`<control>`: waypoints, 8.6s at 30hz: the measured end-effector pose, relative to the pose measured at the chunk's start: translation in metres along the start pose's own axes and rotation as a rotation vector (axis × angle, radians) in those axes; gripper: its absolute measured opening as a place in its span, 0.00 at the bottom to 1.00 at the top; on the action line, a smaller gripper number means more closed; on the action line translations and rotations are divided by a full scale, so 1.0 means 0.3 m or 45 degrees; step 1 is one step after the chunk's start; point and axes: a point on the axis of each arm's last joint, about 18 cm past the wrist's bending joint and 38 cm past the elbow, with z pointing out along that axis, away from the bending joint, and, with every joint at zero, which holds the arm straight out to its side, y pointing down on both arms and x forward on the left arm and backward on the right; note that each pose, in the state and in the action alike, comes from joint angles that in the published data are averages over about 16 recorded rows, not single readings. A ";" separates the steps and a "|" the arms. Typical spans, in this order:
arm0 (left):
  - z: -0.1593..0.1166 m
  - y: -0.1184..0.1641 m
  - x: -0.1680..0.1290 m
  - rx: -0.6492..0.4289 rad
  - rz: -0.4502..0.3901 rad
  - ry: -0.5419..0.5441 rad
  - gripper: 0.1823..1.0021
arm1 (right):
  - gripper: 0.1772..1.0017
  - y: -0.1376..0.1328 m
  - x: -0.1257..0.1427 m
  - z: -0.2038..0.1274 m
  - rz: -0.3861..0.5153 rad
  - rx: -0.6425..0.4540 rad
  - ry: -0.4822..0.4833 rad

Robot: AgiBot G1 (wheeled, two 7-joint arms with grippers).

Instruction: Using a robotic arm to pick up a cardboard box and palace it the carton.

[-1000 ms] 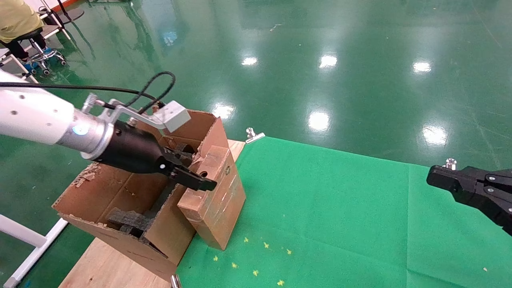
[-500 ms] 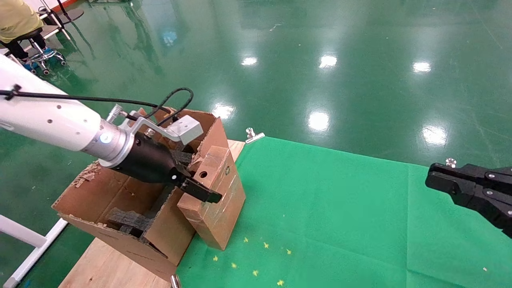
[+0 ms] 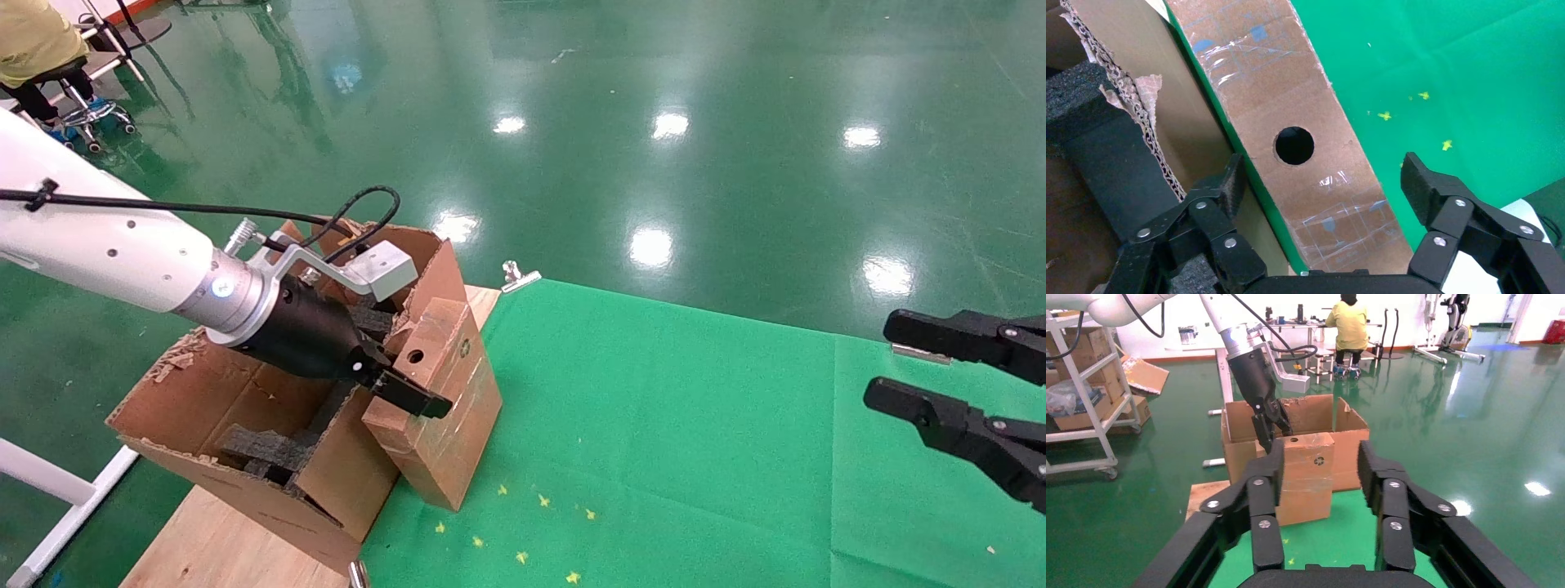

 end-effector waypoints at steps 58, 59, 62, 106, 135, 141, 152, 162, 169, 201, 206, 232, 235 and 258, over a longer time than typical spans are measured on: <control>-0.581 0.087 -0.493 0.526 -0.222 -0.389 0.11 | 1.00 0.000 0.000 0.000 0.000 0.000 0.000; -0.568 0.116 -0.510 0.509 -0.239 -0.392 0.11 | 1.00 0.000 0.000 0.000 0.000 0.000 0.000; -0.526 0.196 -0.554 0.464 -0.281 -0.400 0.11 | 1.00 0.000 0.000 0.000 0.000 0.000 0.000; -0.070 0.553 -0.713 0.214 -0.507 -0.509 0.10 | 1.00 0.000 0.000 0.000 0.000 0.000 0.000; 0.234 0.591 -0.704 0.194 -0.577 -0.651 0.10 | 1.00 0.000 0.000 0.000 0.000 0.000 0.000; 0.284 0.603 -0.687 0.182 -0.592 -0.652 0.10 | 1.00 0.000 0.000 0.000 0.000 0.000 0.000; 0.318 0.611 -0.677 0.174 -0.602 -0.659 0.11 | 1.00 0.000 0.000 0.000 0.000 0.000 0.001; 0.298 0.598 -0.684 0.180 -0.594 -0.658 0.21 | 1.00 0.000 0.000 0.000 0.000 0.000 0.001; 0.270 0.568 -0.692 0.196 -0.577 -0.654 0.36 | 1.00 0.000 0.000 0.000 0.000 0.000 0.001; -0.190 0.131 -0.534 0.861 -0.655 0.043 0.98 | 1.00 0.000 0.000 0.000 0.000 0.000 0.001; -0.247 0.102 -0.459 0.924 -0.650 0.241 1.00 | 1.00 0.000 0.000 0.000 0.001 0.000 0.001; -0.241 0.022 -0.267 1.015 -0.207 0.408 1.00 | 1.00 0.000 0.001 -0.001 0.001 0.000 0.002; -0.234 0.014 -0.234 1.027 -0.129 0.422 1.00 | 1.00 0.000 0.001 -0.001 0.001 0.000 0.002; -0.189 0.008 0.074 1.137 0.435 0.596 1.00 | 1.00 0.000 0.001 -0.001 0.001 0.000 0.002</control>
